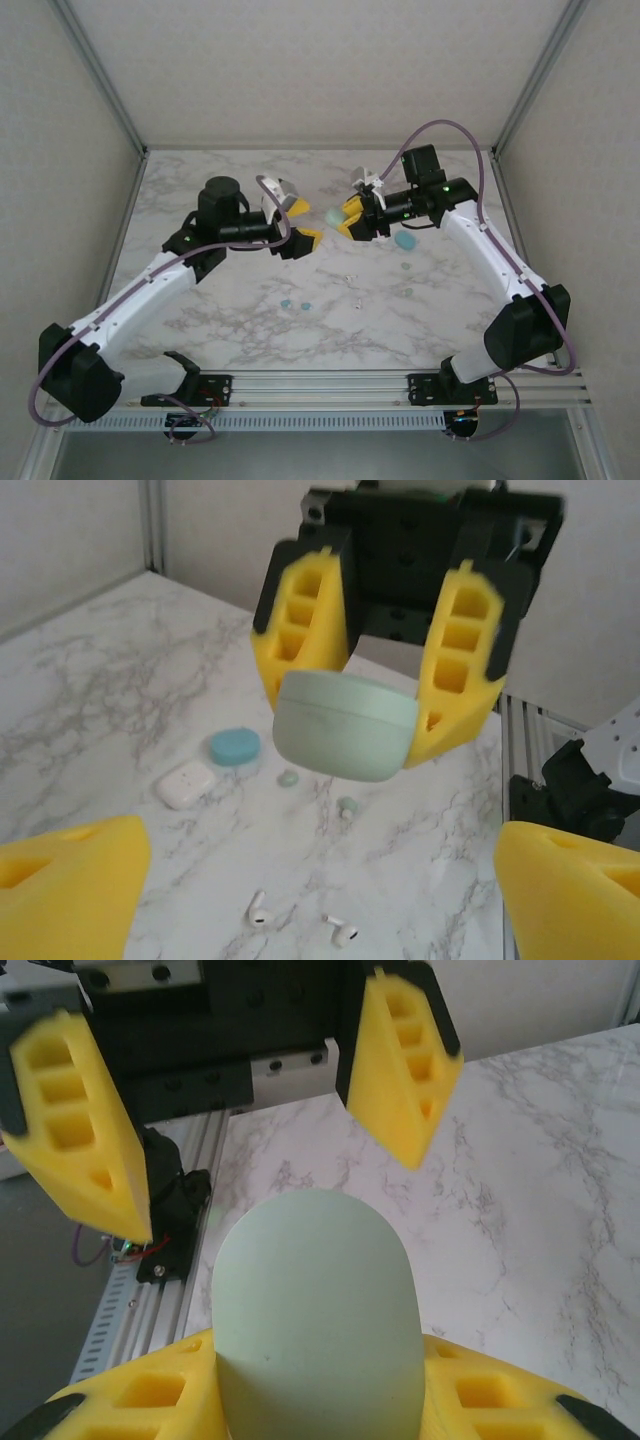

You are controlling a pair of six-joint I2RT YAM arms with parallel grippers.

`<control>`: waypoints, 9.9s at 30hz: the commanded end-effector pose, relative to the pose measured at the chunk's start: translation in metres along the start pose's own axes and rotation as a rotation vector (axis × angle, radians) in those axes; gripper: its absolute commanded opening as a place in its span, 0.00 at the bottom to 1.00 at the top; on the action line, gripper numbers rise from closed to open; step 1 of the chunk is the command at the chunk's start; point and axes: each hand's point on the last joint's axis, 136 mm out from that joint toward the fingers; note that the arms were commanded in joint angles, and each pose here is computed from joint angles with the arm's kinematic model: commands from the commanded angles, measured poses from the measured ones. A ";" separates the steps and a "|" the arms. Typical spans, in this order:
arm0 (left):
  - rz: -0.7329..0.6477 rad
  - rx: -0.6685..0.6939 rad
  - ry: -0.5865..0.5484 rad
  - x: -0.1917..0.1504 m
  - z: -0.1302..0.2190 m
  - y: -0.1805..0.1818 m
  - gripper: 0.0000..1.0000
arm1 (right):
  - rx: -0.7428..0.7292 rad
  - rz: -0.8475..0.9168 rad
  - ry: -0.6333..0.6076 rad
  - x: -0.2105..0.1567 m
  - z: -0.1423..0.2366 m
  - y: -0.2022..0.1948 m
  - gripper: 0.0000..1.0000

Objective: Insert wireless bluetooth earbuds into charging case

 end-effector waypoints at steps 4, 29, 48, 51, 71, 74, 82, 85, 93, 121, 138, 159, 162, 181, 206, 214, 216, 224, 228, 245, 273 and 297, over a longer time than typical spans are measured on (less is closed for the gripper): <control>-0.076 0.025 0.010 0.006 -0.012 0.001 0.83 | 0.028 0.026 -0.001 -0.001 -0.007 0.009 0.35; -0.076 -0.062 0.102 -0.004 -0.027 -0.010 0.55 | 0.039 0.120 -0.023 -0.001 -0.014 0.017 0.35; -0.097 -0.023 0.059 0.000 -0.021 -0.009 0.34 | -0.035 0.111 0.087 -0.027 -0.014 0.005 0.49; -0.099 -0.018 0.059 0.000 -0.020 -0.008 0.34 | -0.042 0.115 0.082 -0.025 -0.012 0.004 0.49; -0.093 -0.023 0.083 -0.004 -0.022 -0.007 0.35 | -0.018 0.107 0.009 -0.005 -0.009 0.005 0.43; -0.091 -0.025 0.101 -0.007 -0.022 -0.007 0.35 | -0.021 0.114 -0.006 -0.001 -0.009 0.006 0.48; -0.093 -0.026 0.081 -0.002 -0.021 -0.008 0.35 | -0.037 0.100 0.014 -0.004 -0.009 0.002 0.42; -0.094 -0.026 0.078 -0.001 -0.022 -0.008 0.37 | -0.043 0.091 0.039 -0.010 -0.009 0.001 0.37; -0.085 -0.050 0.118 -0.009 -0.026 -0.007 0.54 | -0.008 0.094 -0.004 -0.001 -0.008 0.009 0.31; -0.073 -0.066 0.103 -0.005 -0.032 -0.006 0.56 | -0.004 0.111 0.013 -0.004 -0.010 0.007 0.32; -0.075 -0.062 0.088 -0.002 -0.032 -0.006 0.60 | -0.009 0.118 0.018 -0.005 -0.010 0.006 0.32; -0.072 -0.063 0.104 -0.005 -0.031 -0.007 0.51 | -0.022 0.129 0.014 -0.003 -0.009 0.008 0.32; -0.070 -0.059 0.123 -0.010 -0.030 -0.006 0.55 | -0.024 0.147 -0.009 0.004 -0.007 0.010 0.32; -0.089 -0.067 0.078 0.000 -0.030 -0.009 0.53 | -0.010 0.133 0.003 0.001 -0.006 0.011 0.32; -0.091 -0.052 0.071 -0.006 -0.030 -0.005 0.29 | -0.093 0.108 0.013 0.007 -0.001 0.001 0.48; -0.141 0.014 -0.141 0.019 -0.016 -0.001 0.29 | -0.252 0.064 -0.079 0.040 0.025 0.005 0.71; -0.167 0.024 -0.205 0.026 -0.010 -0.003 0.31 | -0.328 -0.011 -0.103 0.045 0.033 -0.001 0.73; -0.210 0.017 -0.306 0.035 -0.002 -0.008 0.31 | -0.471 -0.463 -0.115 0.031 0.044 -0.026 0.78; -0.181 -0.009 -0.336 0.037 -0.005 -0.007 0.31 | -0.389 -0.561 -0.122 0.027 0.033 -0.021 0.74; -0.118 -0.099 -0.350 0.043 -0.016 -0.011 0.31 | -0.337 -0.570 -0.078 0.025 0.021 -0.026 0.71; -0.129 -0.090 -0.325 0.039 -0.014 -0.012 0.30 | -0.367 -0.577 -0.171 0.056 0.026 -0.048 0.72; -0.107 0.083 -0.423 0.043 0.008 0.013 0.30 | -0.778 -0.645 -0.150 0.030 0.087 -0.045 0.68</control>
Point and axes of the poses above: each hand's point on the last joint's axis, 136 mm out from that joint toward the fingers, its own z axis back along the fingers, its own y axis along the line the jaws close on, x = y × z, and after that the axes turned 8 degrees about z, right-handed
